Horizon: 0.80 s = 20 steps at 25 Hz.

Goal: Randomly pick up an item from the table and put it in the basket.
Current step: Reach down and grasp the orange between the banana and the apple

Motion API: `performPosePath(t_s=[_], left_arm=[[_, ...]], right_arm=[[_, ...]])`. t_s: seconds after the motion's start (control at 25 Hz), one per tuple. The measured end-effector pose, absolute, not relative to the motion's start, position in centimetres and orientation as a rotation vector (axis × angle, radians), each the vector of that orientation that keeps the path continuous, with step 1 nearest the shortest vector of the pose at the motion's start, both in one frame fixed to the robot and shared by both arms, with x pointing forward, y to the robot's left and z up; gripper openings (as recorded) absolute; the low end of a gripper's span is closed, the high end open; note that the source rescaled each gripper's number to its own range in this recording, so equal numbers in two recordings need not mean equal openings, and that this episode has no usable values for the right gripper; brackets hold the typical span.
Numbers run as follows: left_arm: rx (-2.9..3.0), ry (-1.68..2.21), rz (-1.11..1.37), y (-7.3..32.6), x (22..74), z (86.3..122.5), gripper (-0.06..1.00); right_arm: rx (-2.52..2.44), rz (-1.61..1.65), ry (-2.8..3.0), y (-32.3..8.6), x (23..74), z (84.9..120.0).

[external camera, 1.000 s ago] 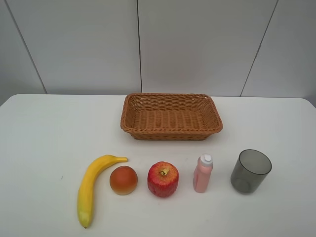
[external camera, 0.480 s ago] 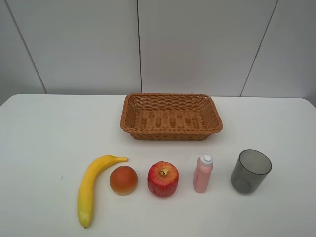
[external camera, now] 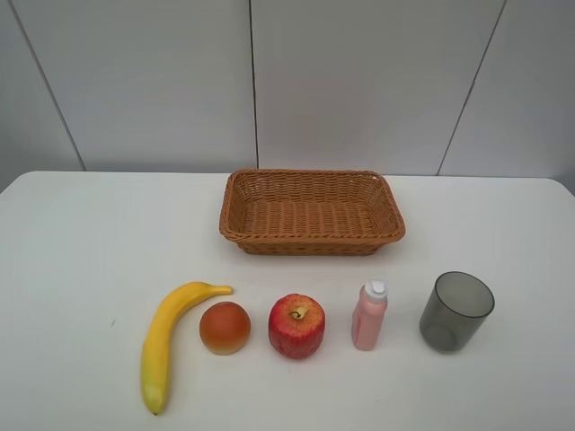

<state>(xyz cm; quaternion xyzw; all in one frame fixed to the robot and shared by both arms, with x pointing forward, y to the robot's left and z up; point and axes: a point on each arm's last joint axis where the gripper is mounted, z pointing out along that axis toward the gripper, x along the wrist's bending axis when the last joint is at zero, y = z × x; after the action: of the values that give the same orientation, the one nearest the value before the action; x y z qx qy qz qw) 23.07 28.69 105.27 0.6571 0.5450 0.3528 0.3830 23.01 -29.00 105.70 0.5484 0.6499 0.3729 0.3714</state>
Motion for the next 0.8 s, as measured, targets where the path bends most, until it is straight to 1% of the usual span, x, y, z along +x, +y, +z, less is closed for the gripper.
performPosePath(t_s=[0.2,0.36,0.6,0.8], left_arm=[[1.636,1.36,0.938,28.7,22.8,106.8,0.56],[1.646,1.382,0.907,28.7,23.9,108.8,0.56],[1.692,1.419,0.818,28.6,27.3,111.4,0.56],[1.748,1.431,0.729,28.4,30.4,112.3,0.56]], right_arm=[[1.406,0.956,1.666,-29.0,23.0,105.7],[1.406,0.956,1.666,-29.0,23.0,105.7],[1.406,0.956,1.666,-29.0,23.0,105.7],[1.406,0.956,1.666,-29.0,23.0,105.7]])
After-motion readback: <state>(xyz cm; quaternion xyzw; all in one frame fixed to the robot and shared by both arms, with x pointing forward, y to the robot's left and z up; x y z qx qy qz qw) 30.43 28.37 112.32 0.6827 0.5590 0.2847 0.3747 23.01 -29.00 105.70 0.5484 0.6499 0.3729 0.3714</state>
